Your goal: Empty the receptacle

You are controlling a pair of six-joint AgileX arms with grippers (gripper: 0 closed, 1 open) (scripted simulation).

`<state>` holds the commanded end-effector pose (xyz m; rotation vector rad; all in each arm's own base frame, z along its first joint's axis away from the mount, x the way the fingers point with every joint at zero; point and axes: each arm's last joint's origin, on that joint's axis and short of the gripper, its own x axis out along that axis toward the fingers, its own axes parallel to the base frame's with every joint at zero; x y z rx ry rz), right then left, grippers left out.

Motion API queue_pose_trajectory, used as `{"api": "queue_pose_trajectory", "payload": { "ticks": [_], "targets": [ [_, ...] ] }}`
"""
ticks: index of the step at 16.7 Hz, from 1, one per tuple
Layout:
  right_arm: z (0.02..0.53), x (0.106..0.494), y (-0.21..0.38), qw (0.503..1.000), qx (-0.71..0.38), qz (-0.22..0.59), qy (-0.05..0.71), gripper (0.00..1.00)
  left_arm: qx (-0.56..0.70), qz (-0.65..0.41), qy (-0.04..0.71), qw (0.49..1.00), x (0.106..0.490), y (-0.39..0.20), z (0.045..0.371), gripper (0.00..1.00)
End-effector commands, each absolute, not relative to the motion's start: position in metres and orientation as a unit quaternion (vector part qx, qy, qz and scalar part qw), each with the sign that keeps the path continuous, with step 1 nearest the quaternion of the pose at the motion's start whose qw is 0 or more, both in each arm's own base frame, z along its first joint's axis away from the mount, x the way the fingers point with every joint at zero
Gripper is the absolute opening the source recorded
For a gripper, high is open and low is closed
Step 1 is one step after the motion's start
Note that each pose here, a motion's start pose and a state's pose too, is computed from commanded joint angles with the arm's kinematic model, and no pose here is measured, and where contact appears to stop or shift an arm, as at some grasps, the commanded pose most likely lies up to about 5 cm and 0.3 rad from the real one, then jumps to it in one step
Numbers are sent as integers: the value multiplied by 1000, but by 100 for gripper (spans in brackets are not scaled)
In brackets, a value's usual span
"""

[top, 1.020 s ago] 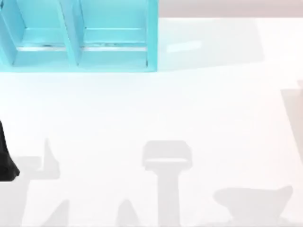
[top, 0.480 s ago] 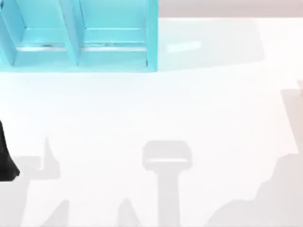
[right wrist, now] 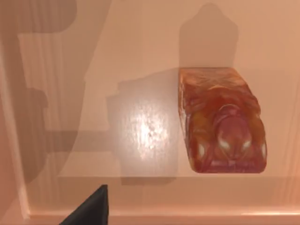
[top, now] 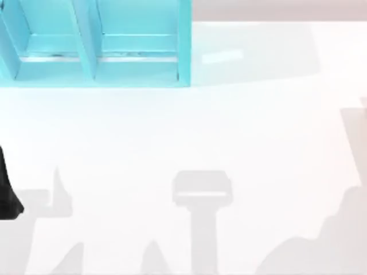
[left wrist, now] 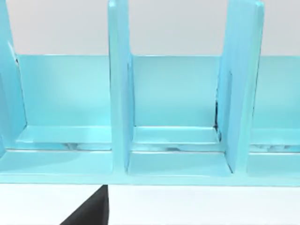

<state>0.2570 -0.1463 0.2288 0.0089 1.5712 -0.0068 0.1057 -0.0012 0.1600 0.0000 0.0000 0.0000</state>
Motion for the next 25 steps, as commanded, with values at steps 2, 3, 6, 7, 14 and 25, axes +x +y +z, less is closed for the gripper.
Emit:
{"api": "queue_pose_trajectory", "payload": {
  "ticks": [2,3,6,7,14,25],
  "targets": [
    [220,256,-146,707,5,-3,707,100,0,0,0,1000,106,-1,160,100],
    [214,256,-146,707,5,-3,707,100,0,0,0,1000,106,-1,160,100],
    [195,256,-147,707,4,-3,707,100,0,0,0,1000,106,-1,160,100],
    [186,256,-148,707,4,-3,707,100,0,0,0,1000,106,-1,160,100],
    [135,257,-148,707,4,-3,707,100,0,0,0,1000,106,-1,160,100],
    [132,257,-147,707,4,-3,707,55,0,0,0,1000,106,-1,160,100]
  ]
}}
